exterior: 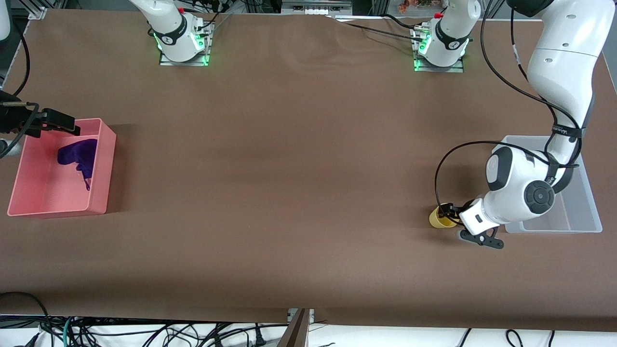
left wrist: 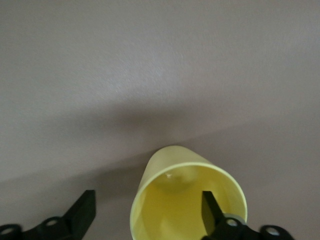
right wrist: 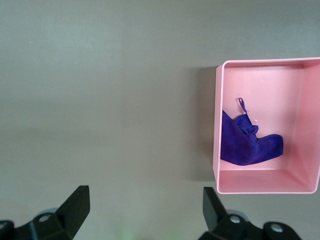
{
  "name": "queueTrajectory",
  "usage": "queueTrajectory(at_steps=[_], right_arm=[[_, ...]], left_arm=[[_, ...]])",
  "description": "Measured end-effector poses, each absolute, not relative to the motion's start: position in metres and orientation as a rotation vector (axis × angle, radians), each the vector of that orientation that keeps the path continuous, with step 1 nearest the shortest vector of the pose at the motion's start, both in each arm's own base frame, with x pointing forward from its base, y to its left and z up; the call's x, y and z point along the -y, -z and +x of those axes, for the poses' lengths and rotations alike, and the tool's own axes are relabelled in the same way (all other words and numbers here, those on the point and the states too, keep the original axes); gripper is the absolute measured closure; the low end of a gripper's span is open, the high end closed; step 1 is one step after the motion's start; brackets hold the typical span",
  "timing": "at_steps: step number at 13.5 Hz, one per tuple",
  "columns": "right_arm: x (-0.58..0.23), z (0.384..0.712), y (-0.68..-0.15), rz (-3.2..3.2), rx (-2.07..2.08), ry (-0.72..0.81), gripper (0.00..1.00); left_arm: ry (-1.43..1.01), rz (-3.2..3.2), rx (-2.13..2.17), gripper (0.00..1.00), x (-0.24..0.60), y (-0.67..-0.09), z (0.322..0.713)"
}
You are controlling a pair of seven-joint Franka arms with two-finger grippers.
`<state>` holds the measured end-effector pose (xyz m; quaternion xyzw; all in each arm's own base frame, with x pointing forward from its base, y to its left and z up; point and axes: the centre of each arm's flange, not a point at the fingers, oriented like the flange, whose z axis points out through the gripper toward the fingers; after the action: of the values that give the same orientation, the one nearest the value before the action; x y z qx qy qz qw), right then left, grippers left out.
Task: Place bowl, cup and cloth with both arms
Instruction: 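Grasp the yellow cup rim with the left gripper, then lift the cup and lower it into the green bowl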
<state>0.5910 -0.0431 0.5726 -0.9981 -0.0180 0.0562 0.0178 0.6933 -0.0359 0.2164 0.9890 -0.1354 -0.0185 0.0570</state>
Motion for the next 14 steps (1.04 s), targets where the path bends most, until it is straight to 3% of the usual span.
queueTrajectory(at_steps=[7,10,14], right_arm=[[0.053,0.576,-0.602,-3.194,0.05,-0.118,0.0],[0.04,0.577,-0.601,-3.216,0.095,-0.128,0.0],[0.033,0.578,-0.601,-3.215,0.114,-0.127,0.0]], left_arm=[[0.029,2.998,0.456,0.93,0.018,-0.224,0.696],[0.024,3.01,0.463,0.96,0.017,-0.254,0.699],[0.199,3.042,0.498,0.96,-0.011,-0.359,0.688]])
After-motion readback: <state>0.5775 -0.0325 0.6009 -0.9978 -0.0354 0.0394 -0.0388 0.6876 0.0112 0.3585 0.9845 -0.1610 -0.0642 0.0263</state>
